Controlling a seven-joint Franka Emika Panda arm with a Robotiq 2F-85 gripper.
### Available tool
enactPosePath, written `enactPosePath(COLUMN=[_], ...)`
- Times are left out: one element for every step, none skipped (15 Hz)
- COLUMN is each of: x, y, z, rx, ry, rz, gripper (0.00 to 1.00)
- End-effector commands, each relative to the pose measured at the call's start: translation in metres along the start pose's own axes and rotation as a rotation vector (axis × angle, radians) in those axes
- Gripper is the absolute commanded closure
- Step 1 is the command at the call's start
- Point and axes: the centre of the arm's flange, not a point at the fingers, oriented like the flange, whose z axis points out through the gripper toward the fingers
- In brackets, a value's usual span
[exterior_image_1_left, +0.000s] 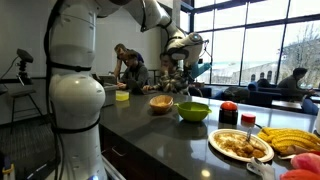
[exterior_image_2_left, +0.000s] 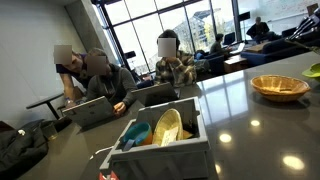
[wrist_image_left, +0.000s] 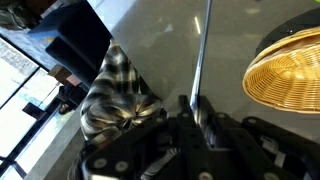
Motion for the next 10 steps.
enactPosePath(x=[0.019,0.023,0.010,0.013,0.015,0.016,0.017,0.017,0.017,0.017], y=[0.000,0.003,0.001,0.002,0.002,0.003,0.003,0.004,0.004,0.004], z=[-0.008,-0.009,0.001,0.001,0.001,0.000,-0.001,-0.001,-0.001,-0.001], rx=[-0.024,-0.021,-0.006,-0.006,-0.006,-0.007,-0.009,-0.010,-0.010,-0.010], ry=[-0.016,-0.013,-0.004,-0.003,-0.003,-0.002,-0.002,-0.002,-0.002,-0.002], rz=[-0.060,-0.065,-0.030,-0.039,-0.045,-0.047,-0.048,-0.048,-0.048,-0.048], gripper=[0.53,0.47,0.64,0.58,0.50,0.47,0.47,0.47,0.47,0.47])
